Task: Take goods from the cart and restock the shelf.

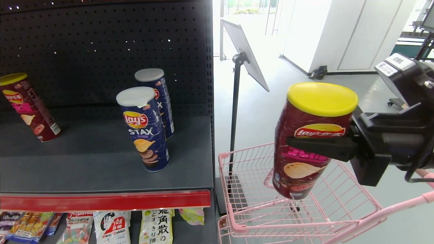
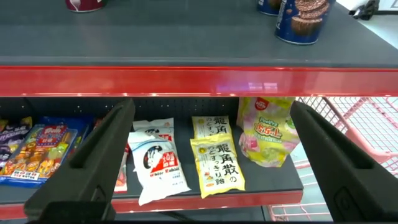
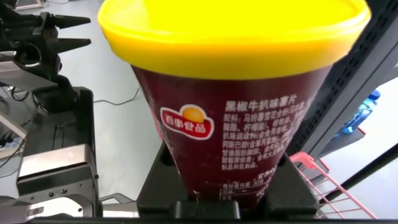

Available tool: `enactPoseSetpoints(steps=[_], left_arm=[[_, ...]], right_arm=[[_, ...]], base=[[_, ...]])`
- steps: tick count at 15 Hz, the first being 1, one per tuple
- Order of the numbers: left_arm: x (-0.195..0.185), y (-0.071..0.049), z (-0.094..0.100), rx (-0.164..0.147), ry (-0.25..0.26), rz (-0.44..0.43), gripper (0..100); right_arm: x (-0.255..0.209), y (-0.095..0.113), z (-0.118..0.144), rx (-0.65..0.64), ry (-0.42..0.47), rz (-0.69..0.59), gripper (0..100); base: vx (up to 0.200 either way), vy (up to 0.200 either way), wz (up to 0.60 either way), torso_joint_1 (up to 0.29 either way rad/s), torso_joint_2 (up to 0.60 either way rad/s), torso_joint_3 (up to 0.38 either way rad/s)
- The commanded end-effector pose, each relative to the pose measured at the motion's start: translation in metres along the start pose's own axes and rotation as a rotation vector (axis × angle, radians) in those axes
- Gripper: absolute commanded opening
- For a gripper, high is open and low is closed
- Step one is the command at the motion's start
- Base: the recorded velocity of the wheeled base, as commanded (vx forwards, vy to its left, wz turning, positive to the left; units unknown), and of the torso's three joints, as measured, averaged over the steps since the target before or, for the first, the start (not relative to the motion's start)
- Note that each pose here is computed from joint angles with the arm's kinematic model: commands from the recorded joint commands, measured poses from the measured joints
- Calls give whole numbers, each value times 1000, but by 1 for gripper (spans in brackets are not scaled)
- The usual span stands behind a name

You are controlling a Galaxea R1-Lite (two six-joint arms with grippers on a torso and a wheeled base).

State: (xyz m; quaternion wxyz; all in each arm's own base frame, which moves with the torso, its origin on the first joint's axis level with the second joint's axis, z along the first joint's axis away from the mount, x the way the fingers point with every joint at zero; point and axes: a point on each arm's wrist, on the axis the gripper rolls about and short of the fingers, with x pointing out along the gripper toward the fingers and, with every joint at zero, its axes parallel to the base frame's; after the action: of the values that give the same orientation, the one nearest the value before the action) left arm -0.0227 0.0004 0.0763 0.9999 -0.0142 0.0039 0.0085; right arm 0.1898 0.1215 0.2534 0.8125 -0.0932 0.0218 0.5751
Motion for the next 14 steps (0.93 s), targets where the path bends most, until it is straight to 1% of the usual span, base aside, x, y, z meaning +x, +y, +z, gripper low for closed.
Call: enactPoseSetpoints(steps=[1, 5, 7, 9, 14], left_arm=[[0, 0, 0, -1, 1, 0, 100], [0, 0, 0, -1, 1, 0, 100], [0, 0, 0, -21, 1, 0, 100], [0, 0, 0, 9, 1, -1, 100], [0, 0, 0, 10, 1, 0, 100]], right_arm=[[-11, 7, 5, -19, -22, -9, 0], [-18, 13, 8, -33, -38, -15, 0], [-19, 13, 9, -35, -38, -24, 0], [-20, 13, 9, -36, -33, -56, 0], [-21, 13, 10, -38, -29, -89, 0]], base=[[0, 0, 0, 0, 0, 0], [0, 0, 0, 0, 0, 0], [0, 0, 0, 0, 0, 0], [0, 0, 0, 0, 0, 0], [0, 0, 0, 0, 0, 0]])
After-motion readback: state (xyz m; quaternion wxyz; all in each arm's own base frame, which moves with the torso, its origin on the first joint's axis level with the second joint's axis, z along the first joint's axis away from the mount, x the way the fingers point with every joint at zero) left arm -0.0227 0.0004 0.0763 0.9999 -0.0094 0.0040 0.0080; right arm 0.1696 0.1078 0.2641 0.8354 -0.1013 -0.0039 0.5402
